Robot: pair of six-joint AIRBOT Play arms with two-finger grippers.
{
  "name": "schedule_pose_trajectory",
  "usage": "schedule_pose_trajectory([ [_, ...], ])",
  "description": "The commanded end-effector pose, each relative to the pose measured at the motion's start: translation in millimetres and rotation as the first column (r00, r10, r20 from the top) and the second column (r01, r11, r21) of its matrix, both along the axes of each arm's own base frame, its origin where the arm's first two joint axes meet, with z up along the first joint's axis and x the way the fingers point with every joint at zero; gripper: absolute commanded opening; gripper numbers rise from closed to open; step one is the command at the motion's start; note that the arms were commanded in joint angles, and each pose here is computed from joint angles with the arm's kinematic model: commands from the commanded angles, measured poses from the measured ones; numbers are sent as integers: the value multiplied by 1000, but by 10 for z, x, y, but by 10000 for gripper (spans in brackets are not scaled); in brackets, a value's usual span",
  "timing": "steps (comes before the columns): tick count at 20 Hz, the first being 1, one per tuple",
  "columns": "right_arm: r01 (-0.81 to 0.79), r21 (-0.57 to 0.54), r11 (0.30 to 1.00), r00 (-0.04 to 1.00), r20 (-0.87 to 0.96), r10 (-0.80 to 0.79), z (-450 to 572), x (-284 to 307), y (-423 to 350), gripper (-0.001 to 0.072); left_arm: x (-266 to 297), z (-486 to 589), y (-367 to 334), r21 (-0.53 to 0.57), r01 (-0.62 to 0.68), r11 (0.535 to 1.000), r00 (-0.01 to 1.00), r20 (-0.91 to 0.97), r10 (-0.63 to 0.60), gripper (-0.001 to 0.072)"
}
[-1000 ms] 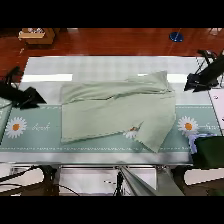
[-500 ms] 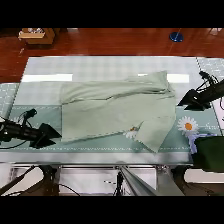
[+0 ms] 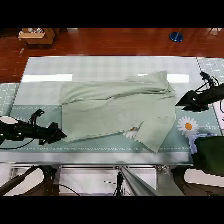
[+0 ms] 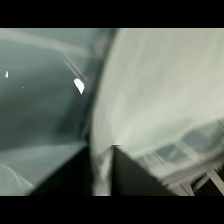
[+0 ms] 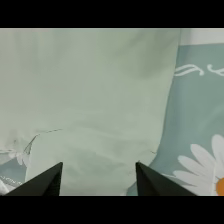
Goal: Fold the shirts.
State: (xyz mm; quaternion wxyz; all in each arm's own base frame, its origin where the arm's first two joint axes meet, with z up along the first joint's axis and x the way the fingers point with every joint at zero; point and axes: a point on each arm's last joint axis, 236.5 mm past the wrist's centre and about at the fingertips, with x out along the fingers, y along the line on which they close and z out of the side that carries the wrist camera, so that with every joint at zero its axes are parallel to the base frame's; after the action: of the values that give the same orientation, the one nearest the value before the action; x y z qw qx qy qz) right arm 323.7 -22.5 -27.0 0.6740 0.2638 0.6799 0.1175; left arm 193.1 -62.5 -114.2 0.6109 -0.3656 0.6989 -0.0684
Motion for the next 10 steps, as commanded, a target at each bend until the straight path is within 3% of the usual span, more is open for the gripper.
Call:
schedule_pose_trajectory([
  [1, 3, -6, 1000, 1000, 29, -3, 87, 9, 5, 554, 117, -55, -87, 28, 18, 999, 999, 47, -19, 35],
  [10, 90, 35, 995, 984, -160, -83, -452, -589, -5, 554, -3, -4, -154, -8, 86, 996, 996, 36, -86, 35],
])
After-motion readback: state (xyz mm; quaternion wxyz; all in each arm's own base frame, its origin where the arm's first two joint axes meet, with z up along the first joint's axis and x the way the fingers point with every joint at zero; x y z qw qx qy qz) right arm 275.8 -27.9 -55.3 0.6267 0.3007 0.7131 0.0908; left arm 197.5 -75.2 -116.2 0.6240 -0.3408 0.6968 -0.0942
